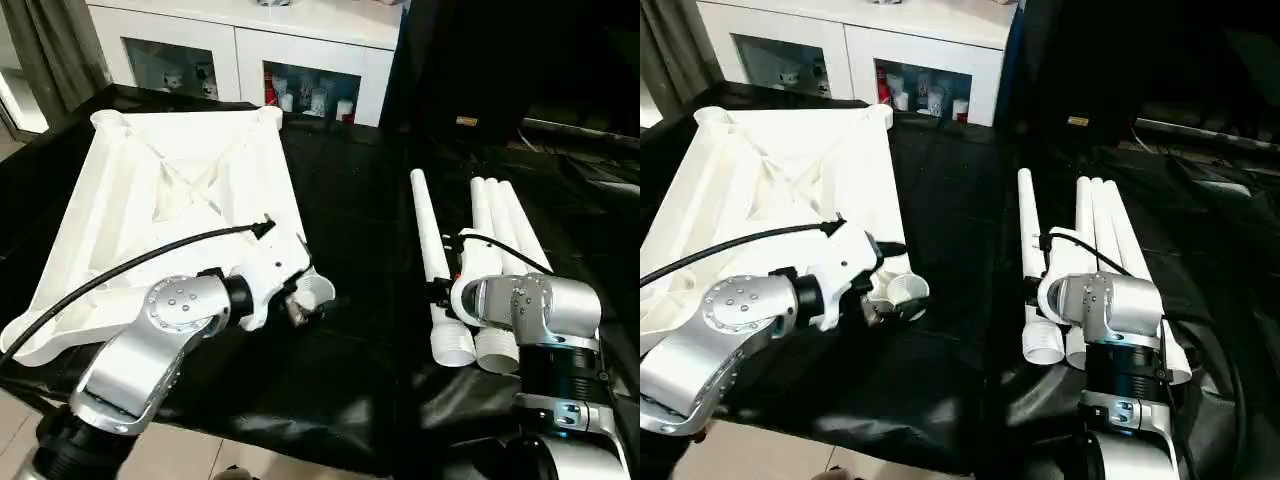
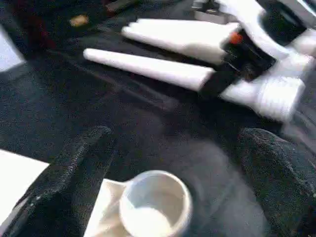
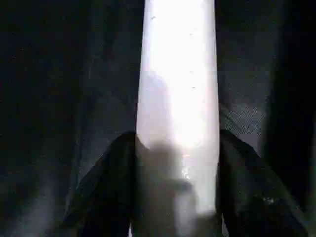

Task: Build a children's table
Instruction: Pick table leg

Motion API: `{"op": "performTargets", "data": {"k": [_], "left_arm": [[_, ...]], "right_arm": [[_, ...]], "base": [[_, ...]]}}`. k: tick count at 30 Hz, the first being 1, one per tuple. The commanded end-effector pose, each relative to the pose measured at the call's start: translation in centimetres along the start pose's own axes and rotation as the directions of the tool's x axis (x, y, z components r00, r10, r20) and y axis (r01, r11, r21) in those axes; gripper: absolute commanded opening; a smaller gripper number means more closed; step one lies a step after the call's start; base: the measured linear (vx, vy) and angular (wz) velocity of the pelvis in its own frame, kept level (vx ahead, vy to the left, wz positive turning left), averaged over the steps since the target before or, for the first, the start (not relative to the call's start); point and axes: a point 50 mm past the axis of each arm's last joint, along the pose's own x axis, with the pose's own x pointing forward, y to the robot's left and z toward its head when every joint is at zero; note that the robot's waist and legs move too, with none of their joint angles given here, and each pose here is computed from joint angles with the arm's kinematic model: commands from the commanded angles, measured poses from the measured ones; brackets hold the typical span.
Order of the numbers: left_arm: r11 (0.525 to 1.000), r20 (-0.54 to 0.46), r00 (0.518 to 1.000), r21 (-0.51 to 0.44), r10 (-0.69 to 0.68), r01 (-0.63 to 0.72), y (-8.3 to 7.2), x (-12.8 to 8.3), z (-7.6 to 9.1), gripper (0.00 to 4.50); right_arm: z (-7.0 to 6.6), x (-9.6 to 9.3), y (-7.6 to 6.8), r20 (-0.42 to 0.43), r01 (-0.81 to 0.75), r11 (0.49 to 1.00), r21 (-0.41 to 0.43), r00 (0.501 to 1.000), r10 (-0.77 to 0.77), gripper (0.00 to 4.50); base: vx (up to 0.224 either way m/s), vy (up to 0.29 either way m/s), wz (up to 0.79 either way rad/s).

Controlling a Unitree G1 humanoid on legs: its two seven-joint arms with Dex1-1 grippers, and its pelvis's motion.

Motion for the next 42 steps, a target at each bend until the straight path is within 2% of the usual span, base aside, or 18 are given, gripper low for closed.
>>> {"op": "performTargets", "data": {"k": [1, 5, 7, 9, 10, 13, 15, 16, 17, 20, 23, 24, 26, 28, 30, 32, 39, 42], "left_arm": [[0.998, 0.032, 0.998, -0.024, 0.052, -0.051, 0.8, 0.3, 0.6, 4.5], [0.974, 0.11, 0.989, -0.212, 0.098, -0.073, 2.0, 1.5, 1.8, 4.5], [0.94, 0.132, 0.989, -0.34, 0.069, -0.02, 2.3, 1.9, 2.4, 4.5], [0.877, 0.238, 0.971, -0.472, 0.027, 0.091, 2.4, 2.3, 3.9, 4.5], [0.864, 0.261, 0.965, -0.491, 0.021, 0.114, 2.5, 2.4, 4.3, 4.5], [0.788, 0.393, 0.919, -0.562, -0.014, 0.252, 2.5, 2.4, 6.4, 4.5], [0.742, 0.428, 0.903, -0.597, -0.029, 0.307, 2.6, 2.5, 7.3, 4.5], [0.728, 0.44, 0.897, -0.605, -0.032, 0.323, 2.7, 2.5, 7.6, 4.5], [0.728, 0.44, 0.897, -0.605, -0.032, 0.323, 2.7, 2.5, 7.6, 4.5], [0.686, 0.473, 0.879, -0.623, -0.053, 0.376, 2.5, 2.5, 8.4, 4.5], [0.658, 0.495, 0.867, -0.631, -0.065, 0.41, 2.3, 2.6, 8.9, 4.5], [0.649, 0.488, 0.871, -0.641, -0.066, 0.409, 2.1, 2.8, 9.0, 4.5], [0.644, 0.486, 0.871, -0.646, -0.065, 0.409, 2.0, 2.9, 9.0, 4.5], [0.642, 0.441, 0.896, -0.674, -0.048, 0.366, 2.0, 3.3, 8.7, 4.5], [0.649, 0.371, 0.928, -0.701, -0.024, 0.297, 2.0, 3.8, 8.2, 4.22], [0.677, 0.297, 0.955, -0.699, -0.017, 0.23, 1.7, 4.3, 7.8, 4.12], [0.653, 0.288, 0.958, -0.725, -0.004, 0.22, 1.2, 4.8, 7.9, 3.4], [0.649, 0.278, 0.961, -0.733, 0.011, 0.204, 1.3, 4.8, 7.9, 3.14]], "right_arm": [[2.2, -0.9, 1.0, 0.129, -0.092, 0.996, 0.011, 0.988, 0.089, 1.88], [3.5, -2.3, 2.0, 0.258, -0.355, 0.935, 0.028, 0.906, 0.336, 1.88], [3.8, -3.3, 2.7, 0.28, -0.466, 0.884, -0.026, 0.846, 0.454, 1.88], [3.8, -4.7, 3.6, 0.269, -0.603, 0.786, -0.135, 0.741, 0.615, 1.88], [3.8, -5.0, 3.7, 0.266, -0.627, 0.763, -0.158, 0.717, 0.644, 1.88], [3.5, -6.6, 4.3, 0.236, -0.747, 0.629, -0.214, 0.586, 0.775, 1.87], [3.5, -7.5, 4.6, 0.219, -0.794, 0.559, -0.24, 0.517, 0.828, 1.87], [3.5, -7.8, 4.7, 0.22, -0.805, 0.535, -0.255, 0.491, 0.843, 1.87], [3.5, -7.8, 4.7, 0.22, -0.805, 0.535, -0.255, 0.491, 0.843, 1.87], [3.6, -8.3, 5.1, 0.229, -0.826, 0.493, -0.272, 0.442, 0.867, 1.87], [3.3, -8.3, 5.4, 0.212, -0.831, 0.477, -0.285, 0.431, 0.877, 1.87], [2.8, -8.2, 5.6, 0.18, -0.82, 0.481, -0.31, 0.446, 0.877, 1.87], [2.7, -8.2, 5.6, 0.173, -0.815, 0.483, -0.319, 0.451, 0.876, 1.87], [2.3, -8.0, 6.1, 0.136, -0.776, 0.496, -0.389, 0.485, 0.864, 1.87], [2.0, -7.9, 6.7, 0.125, -0.756, 0.498, -0.425, 0.496, 0.859, 1.87], [2.0, -7.7, 7.6, 0.127, -0.725, 0.514, -0.459, 0.519, 0.845, 1.87], [1.7, -7.1, 8.4, 0.132, -0.671, 0.54, -0.508, 0.559, 0.818, 1.87], [1.8, -6.8, 8.4, 0.15, -0.642, 0.567, -0.516, 0.584, 0.798, 1.87]], "base": [[0.0, 0.0, 0.0], [0.0, 0.0, 0.0], [0.0, 0.0, 0.0], [0.0, 0.0, 0.0], [0.0, 0.0, 0.0], [0.0, 0.0, 0.0], [0.0, 0.0, 0.0], [0.0, 0.0, 0.0], [0.0, 0.0, 0.0], [0.0, 0.0, 0.0], [0.0, 0.0, 0.0], [0.0, 0.0, 0.0], [0.0, 0.0, 0.0], [0.0, 0.0, 0.0], [0.0, 0.0, 0.0], [0.0, 0.0, 0.0], [0.0, 0.0, 0.0], [0.0, 0.0, 0.0]]}}
